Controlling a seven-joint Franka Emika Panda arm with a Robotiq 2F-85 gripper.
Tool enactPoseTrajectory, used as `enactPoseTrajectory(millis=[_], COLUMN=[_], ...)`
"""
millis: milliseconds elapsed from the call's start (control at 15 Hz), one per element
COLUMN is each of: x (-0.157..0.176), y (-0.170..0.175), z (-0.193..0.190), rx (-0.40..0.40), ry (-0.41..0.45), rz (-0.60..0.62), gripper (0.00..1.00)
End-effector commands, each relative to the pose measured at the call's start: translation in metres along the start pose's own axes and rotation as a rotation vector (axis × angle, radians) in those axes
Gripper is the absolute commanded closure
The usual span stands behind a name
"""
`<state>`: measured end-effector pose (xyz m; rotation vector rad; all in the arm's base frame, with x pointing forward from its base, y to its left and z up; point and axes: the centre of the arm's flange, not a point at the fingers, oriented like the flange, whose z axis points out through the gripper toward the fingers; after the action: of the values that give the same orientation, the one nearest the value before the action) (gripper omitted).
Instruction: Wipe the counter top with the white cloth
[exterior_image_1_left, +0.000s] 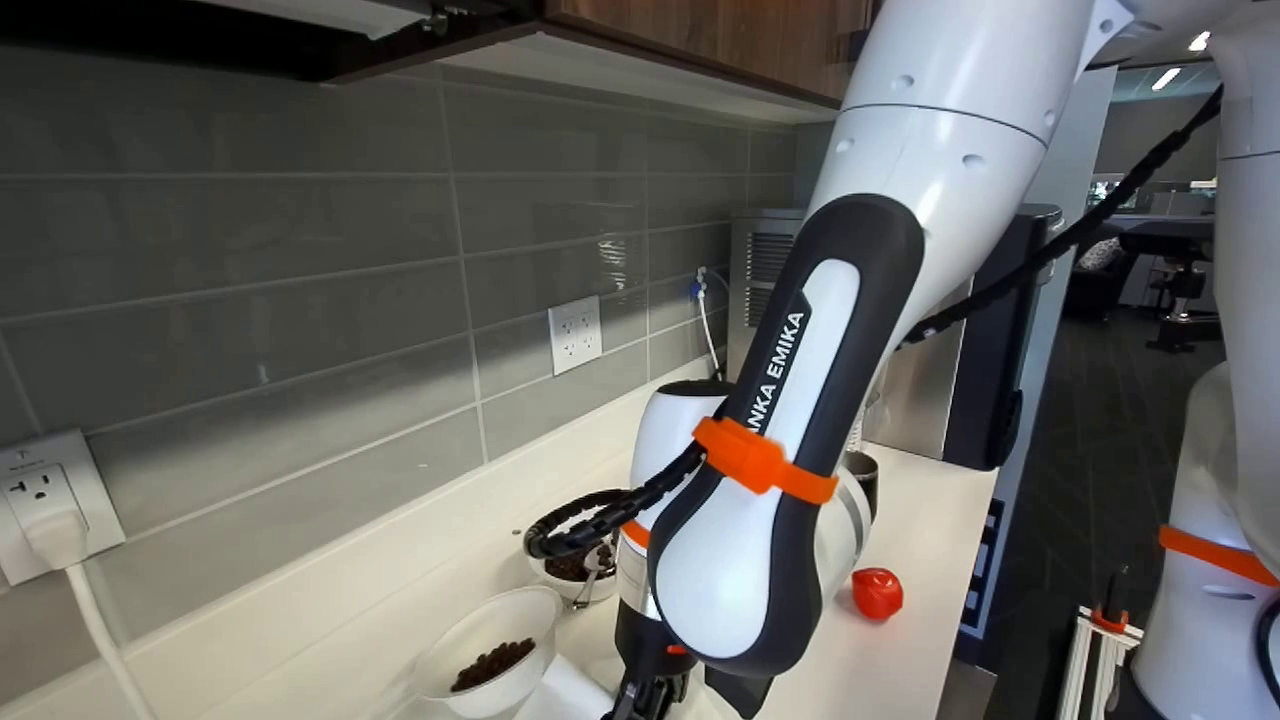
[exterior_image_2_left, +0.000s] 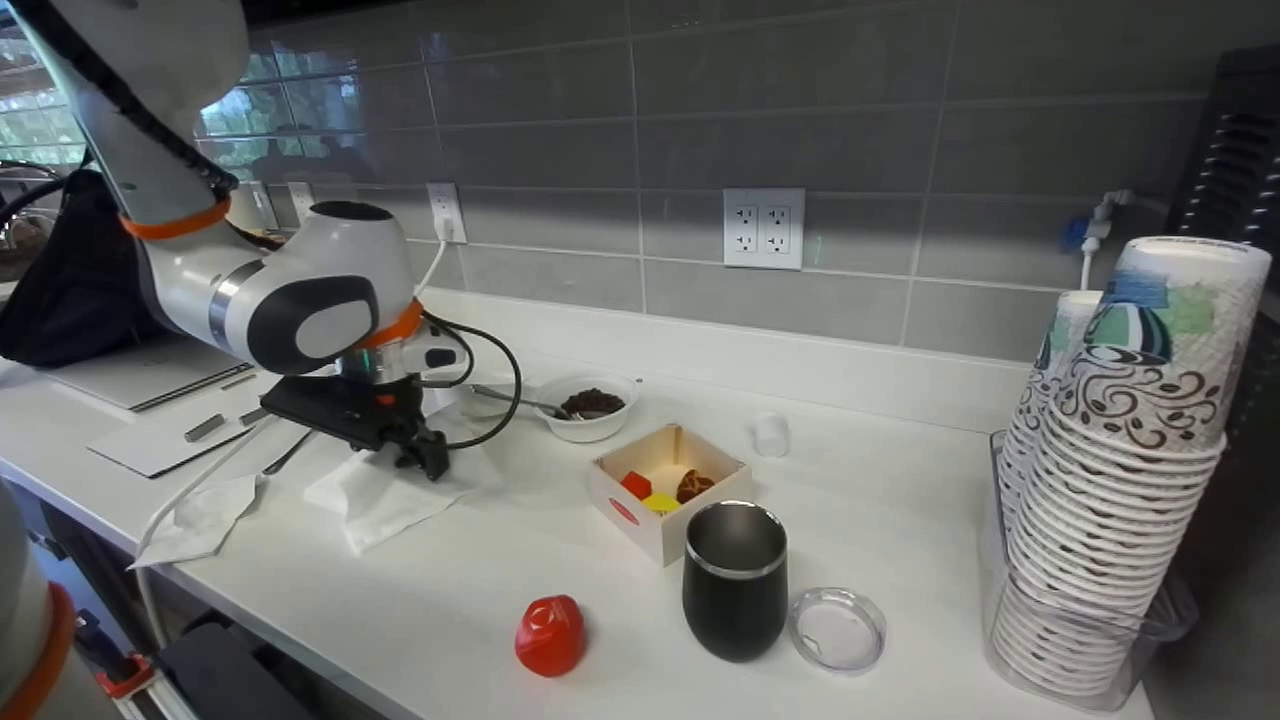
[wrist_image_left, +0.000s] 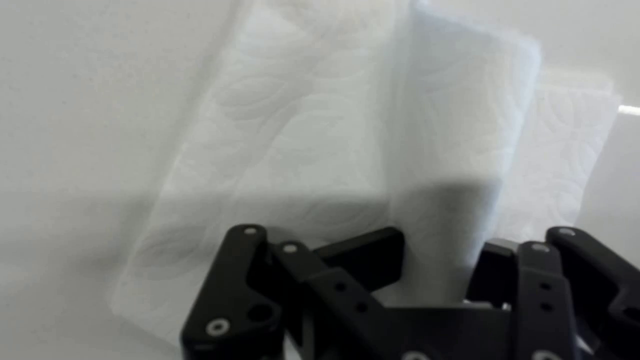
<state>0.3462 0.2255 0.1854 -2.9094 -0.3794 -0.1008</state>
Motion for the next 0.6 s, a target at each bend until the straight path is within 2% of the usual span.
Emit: enactPoseTrajectory(millis=[0, 533], x=[-0.01, -0.054], y=[0.001, -0.002], z=[0.001, -0.029], rx=[0.004, 0.01], ry=[-0.03, -0.198], rz=[-0.002, -0.03], gripper=[1.0, 1.0])
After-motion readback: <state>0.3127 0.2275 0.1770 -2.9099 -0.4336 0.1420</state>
